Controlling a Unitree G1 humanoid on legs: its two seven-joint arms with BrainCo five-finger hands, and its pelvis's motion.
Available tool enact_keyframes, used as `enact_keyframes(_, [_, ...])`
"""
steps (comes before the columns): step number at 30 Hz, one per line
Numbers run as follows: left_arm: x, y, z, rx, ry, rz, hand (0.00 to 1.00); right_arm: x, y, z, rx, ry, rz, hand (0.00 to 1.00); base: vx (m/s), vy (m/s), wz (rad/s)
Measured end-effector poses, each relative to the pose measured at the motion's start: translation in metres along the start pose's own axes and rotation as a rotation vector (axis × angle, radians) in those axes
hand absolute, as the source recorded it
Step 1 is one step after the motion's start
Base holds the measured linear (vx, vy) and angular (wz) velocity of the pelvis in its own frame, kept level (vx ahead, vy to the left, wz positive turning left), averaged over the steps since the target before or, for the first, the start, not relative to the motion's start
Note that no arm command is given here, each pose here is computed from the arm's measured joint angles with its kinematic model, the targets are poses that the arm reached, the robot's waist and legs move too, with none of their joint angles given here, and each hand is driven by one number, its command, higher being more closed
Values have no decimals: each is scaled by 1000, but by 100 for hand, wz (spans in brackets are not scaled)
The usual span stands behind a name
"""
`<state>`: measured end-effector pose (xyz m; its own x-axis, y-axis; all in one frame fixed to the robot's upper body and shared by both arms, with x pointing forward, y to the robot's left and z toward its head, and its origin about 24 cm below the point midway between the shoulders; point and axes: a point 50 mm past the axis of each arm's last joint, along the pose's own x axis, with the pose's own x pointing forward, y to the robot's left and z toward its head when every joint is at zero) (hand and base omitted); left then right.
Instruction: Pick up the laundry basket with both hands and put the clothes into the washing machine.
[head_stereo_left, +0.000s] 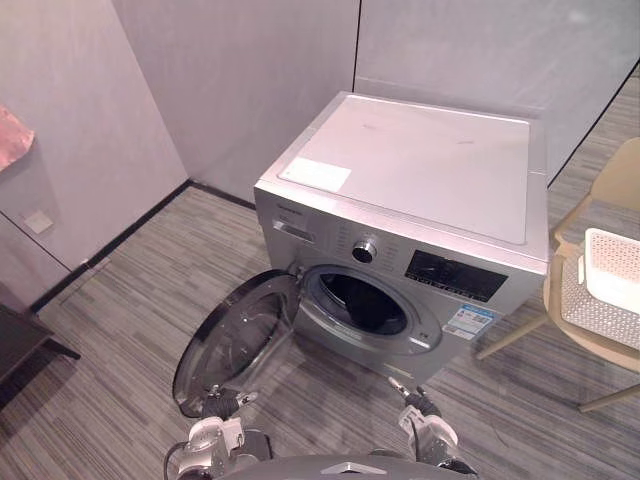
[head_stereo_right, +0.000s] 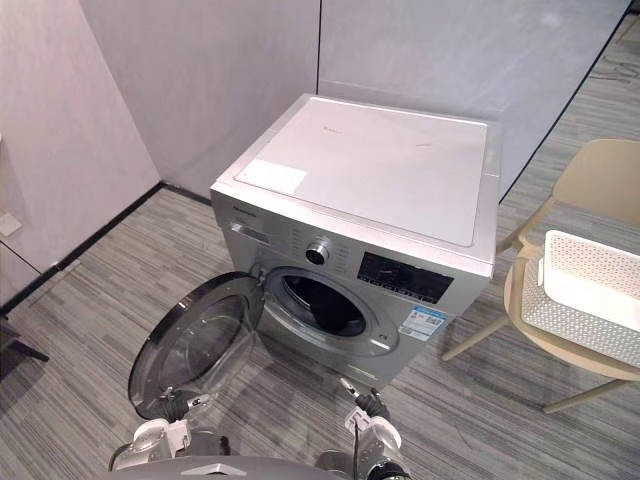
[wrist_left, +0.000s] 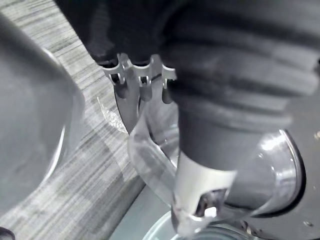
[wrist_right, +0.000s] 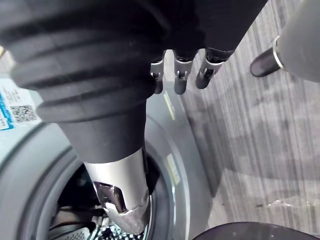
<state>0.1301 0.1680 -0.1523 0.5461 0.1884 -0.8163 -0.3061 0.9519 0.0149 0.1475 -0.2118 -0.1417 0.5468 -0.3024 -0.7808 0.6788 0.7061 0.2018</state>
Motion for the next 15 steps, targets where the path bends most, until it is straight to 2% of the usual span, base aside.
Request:
enact_keyframes(4, [-2, 12, -13, 43, 52, 34, 0, -4, -15, -16, 61, 56, -52, 0, -160, 370, -2])
enact_keyframes(8, [1, 34, 0, 146, 16, 70, 0, -8, -10, -34, 58, 125, -37, 0, -102, 328, 32])
enact_keyframes(10, [2, 44, 4, 167, 0, 102, 0, -9, -1, -39, 33, 141, -5, 0, -97, 171, -2])
enact_keyframes(15, [9, 38, 41, 205, -126, 73, 0, -3, 26, -25, 7, 109, 79, 0, -219, 48, -6])
